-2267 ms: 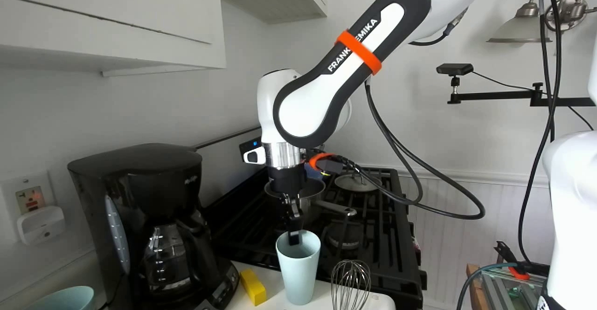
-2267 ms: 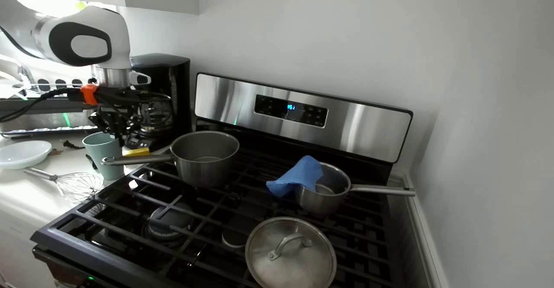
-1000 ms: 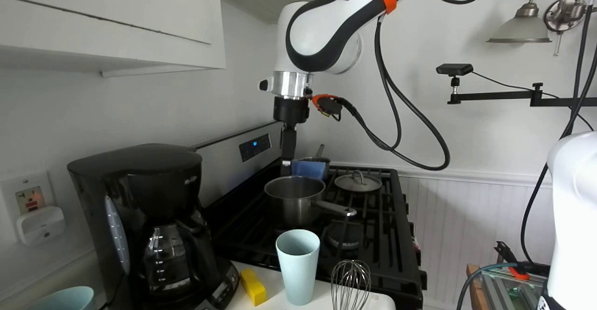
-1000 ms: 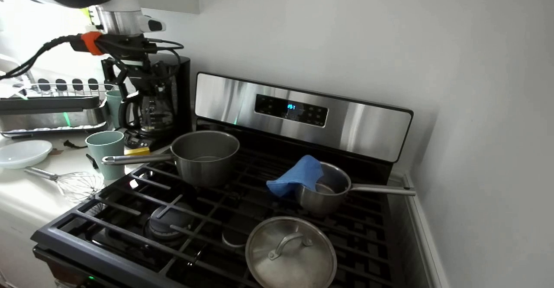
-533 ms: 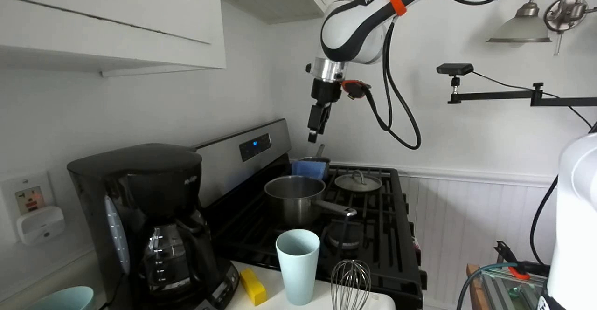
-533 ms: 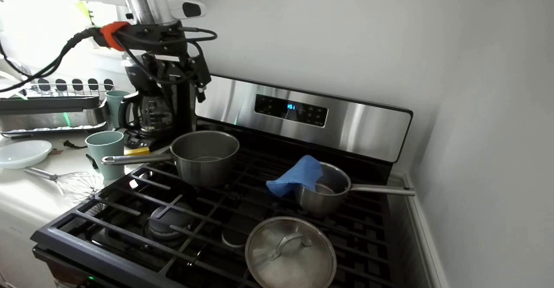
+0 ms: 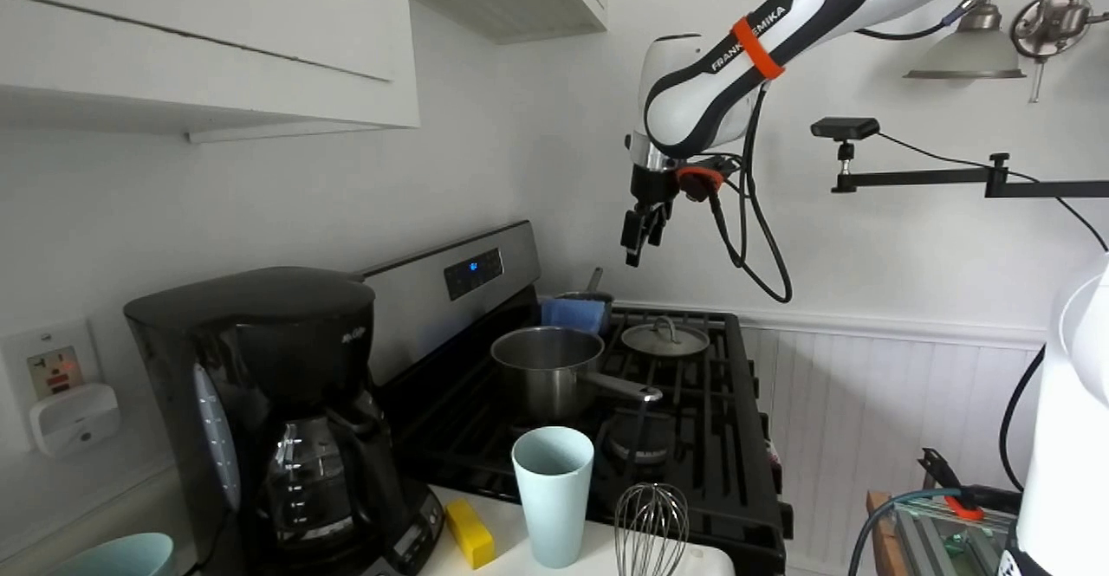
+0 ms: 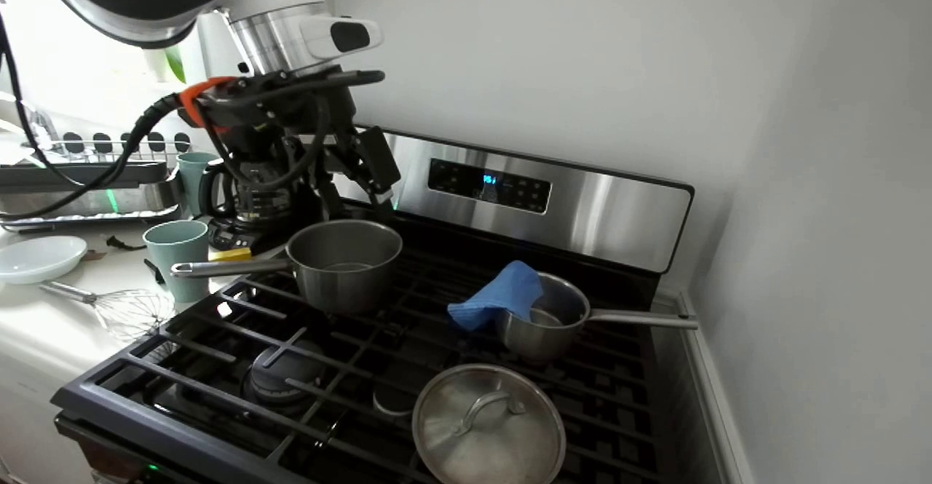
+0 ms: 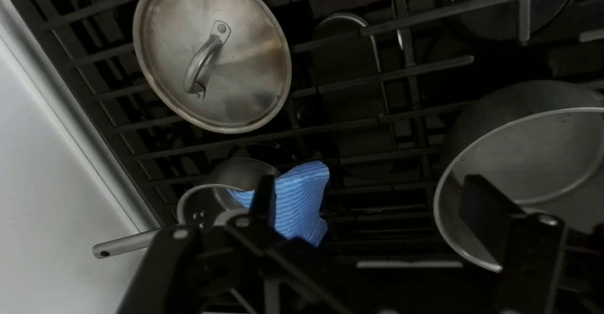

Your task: Remove the lid from the silver pot, put it on the stove, pour the water in the cup into the silver pot on the left side of the stove and then put the lid on the same pot

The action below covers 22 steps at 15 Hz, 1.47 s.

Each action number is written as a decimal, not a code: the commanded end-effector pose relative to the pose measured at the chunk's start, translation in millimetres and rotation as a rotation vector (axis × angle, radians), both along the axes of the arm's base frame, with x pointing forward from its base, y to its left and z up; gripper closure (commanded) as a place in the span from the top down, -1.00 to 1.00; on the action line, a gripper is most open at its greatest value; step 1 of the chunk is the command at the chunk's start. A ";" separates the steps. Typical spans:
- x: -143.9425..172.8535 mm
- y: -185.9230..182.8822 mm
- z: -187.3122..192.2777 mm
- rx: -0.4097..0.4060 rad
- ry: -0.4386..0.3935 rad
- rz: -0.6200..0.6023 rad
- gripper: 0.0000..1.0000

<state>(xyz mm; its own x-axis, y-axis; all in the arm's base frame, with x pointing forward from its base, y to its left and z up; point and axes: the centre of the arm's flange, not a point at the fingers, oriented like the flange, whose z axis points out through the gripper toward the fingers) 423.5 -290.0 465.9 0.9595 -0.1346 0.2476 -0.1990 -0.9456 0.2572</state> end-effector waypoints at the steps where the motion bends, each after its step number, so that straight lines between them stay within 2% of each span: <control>1: 0.7 0.9 -0.1 0.000 -0.001 -0.001 1.00; 3: 13.7 -14.5 -12.2 0.005 0.038 -0.077 1.00; 6: 20.1 -54.8 -33.7 0.081 0.073 -0.245 1.00; 10: 25.5 -102.7 -66.5 0.151 0.105 -0.359 1.00; 13: 34.1 -125.2 -91.0 0.185 0.113 -0.421 1.00; 18: 45.4 -163.0 -125.7 0.137 0.125 -0.464 1.00; 22: 41.8 -188.9 -149.5 0.119 0.139 -0.480 1.00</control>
